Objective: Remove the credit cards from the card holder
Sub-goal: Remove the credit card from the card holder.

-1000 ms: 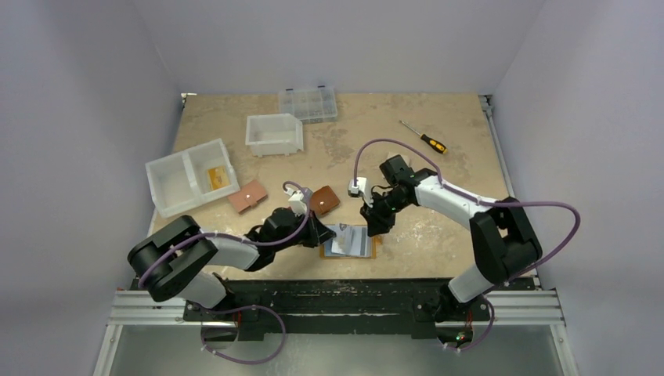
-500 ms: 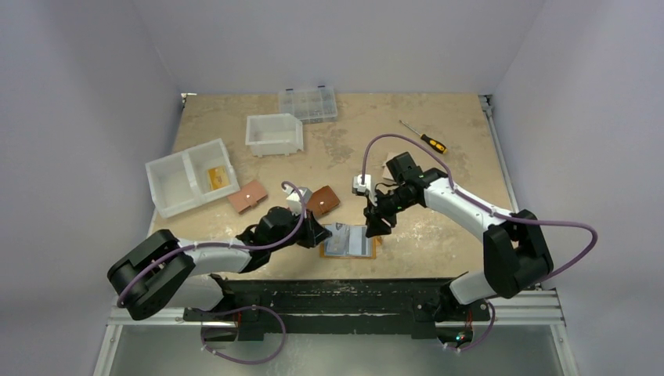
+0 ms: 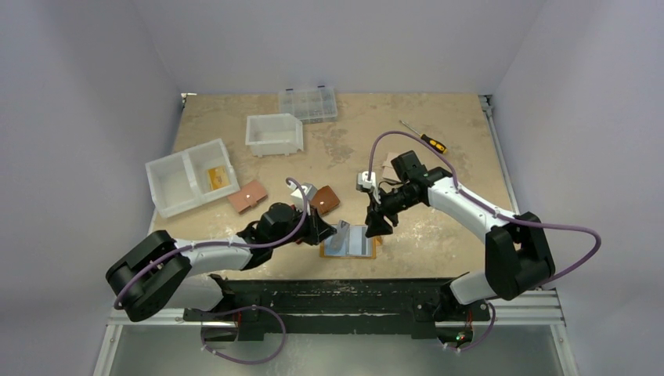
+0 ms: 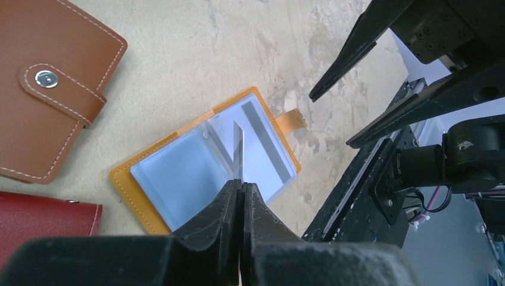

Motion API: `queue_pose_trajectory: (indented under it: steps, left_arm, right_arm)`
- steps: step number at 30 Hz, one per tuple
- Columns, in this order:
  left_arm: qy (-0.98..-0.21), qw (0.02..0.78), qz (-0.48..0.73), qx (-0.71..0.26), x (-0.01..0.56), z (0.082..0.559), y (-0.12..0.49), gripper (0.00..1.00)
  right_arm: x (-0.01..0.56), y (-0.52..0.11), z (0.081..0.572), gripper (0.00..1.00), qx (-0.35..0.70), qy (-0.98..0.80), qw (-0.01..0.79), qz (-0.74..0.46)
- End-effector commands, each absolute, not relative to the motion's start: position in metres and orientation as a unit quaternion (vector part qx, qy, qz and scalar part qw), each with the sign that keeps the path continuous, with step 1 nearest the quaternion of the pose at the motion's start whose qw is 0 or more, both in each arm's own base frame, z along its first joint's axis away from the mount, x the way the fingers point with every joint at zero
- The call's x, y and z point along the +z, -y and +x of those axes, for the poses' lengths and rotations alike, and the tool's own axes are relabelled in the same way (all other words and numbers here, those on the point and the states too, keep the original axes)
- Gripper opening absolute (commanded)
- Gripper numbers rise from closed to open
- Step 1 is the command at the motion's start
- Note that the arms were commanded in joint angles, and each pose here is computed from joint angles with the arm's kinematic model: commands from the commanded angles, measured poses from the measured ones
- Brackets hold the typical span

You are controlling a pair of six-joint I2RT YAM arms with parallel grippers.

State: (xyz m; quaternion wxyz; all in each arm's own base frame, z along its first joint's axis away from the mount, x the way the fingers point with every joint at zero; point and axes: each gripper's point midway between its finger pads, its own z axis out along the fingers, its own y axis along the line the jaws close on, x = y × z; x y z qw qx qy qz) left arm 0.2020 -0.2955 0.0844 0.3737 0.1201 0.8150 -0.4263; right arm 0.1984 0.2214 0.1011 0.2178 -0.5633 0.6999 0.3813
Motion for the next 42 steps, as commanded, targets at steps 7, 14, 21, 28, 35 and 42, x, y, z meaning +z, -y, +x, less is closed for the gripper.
queue_pose_trajectory:
  steps: [7,14,21,28,35,42]
  left_arm:
    - [-0.780,0.397,0.159,-0.457,0.119,0.202,0.320,0.00]
    - [-0.771,0.396,0.179,-0.465,0.125,0.197,0.332,0.00]
    - [-0.768,0.390,0.193,-0.469,0.125,0.191,0.343,0.00]
    - [-0.762,0.384,0.215,-0.474,0.125,0.185,0.356,0.00]
    - [-0.758,0.381,0.228,-0.477,0.126,0.181,0.363,0.00]
    - [-0.751,0.378,0.247,-0.483,0.129,0.174,0.370,0.00]
  right_arm:
    - [0.122,-0.226,0.202,0.54,0.392,-0.679,0.248,-0.569]
    - [0.119,-0.226,0.206,0.54,0.386,-0.686,0.250,-0.564]
    - [0.120,-0.225,0.209,0.56,0.380,-0.690,0.254,-0.561]
    - [0.113,-0.222,0.211,0.60,0.371,-0.694,0.248,-0.564]
    - [0.104,-0.219,0.200,0.64,0.376,-0.674,0.233,-0.592]
    - [0.105,-0.219,0.186,0.62,0.387,-0.625,0.257,-0.628]
